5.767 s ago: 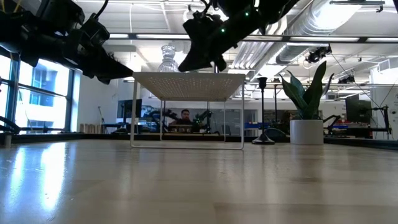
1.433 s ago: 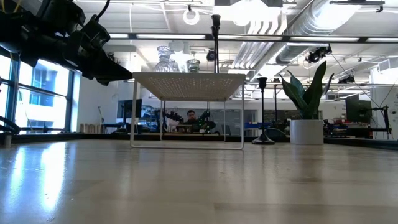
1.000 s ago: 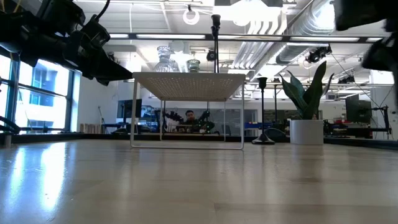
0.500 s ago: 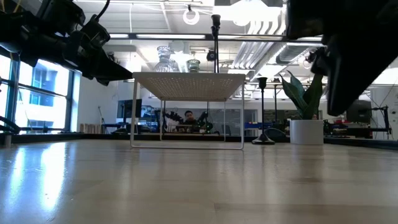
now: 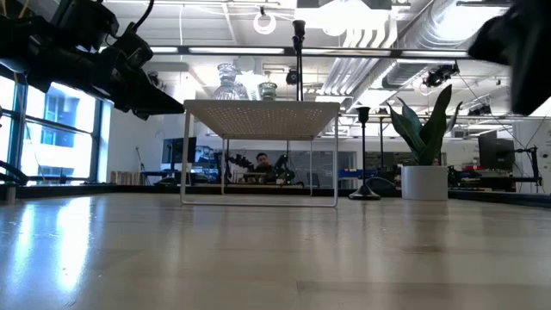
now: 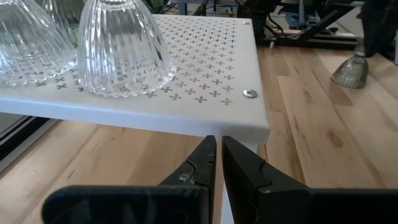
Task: Pick & Place candle stick holders
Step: Put the green glass candle holder on the shelf aligned with the other green glass candle holders
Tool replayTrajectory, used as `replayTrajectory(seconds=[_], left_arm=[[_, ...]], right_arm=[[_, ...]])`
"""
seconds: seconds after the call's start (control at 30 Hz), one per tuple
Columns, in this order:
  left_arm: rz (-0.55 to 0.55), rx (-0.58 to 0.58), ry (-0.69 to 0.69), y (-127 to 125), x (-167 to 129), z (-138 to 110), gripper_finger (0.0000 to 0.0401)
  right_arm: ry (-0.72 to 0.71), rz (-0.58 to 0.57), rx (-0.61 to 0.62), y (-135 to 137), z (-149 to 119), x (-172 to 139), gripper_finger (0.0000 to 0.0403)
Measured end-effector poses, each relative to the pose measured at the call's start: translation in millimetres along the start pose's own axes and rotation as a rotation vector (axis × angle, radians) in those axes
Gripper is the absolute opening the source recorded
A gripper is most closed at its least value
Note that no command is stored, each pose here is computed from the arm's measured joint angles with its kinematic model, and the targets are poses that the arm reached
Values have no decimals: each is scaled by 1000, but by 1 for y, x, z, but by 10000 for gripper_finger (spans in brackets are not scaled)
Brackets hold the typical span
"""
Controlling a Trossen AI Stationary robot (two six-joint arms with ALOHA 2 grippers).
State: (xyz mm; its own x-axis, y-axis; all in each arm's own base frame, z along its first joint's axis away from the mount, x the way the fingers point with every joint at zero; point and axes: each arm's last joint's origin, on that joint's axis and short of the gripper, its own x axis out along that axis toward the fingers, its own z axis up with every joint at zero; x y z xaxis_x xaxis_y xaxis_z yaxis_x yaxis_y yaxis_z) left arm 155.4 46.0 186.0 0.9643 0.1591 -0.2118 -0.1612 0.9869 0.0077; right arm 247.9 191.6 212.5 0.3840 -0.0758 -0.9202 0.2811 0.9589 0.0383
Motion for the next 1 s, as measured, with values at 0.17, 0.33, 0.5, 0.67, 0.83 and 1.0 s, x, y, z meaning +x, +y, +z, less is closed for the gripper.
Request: replayTrajectory(seconds=[0.17,0.33,0.5,0.67,0.83,1.0], left_arm=[[0,0,1,0,0,0,23],[0,0,0,0,0,0,23],[1,0,1,0,0,0,23],[1,0,1,0,0,0,23],[1,0,1,0,0,0,23],[1,-1,2,0,0,0,23]], right_arm=[[6,-2,40,16,-18,-19,6],[26,30,107,31,-32,-43,3],[98,42,235,41,-49,-68,1],[127,4,339,44,-73,-76,1],[155,-61,407,40,-86,-77,1],[144,-61,433,41,-91,-79,2]])
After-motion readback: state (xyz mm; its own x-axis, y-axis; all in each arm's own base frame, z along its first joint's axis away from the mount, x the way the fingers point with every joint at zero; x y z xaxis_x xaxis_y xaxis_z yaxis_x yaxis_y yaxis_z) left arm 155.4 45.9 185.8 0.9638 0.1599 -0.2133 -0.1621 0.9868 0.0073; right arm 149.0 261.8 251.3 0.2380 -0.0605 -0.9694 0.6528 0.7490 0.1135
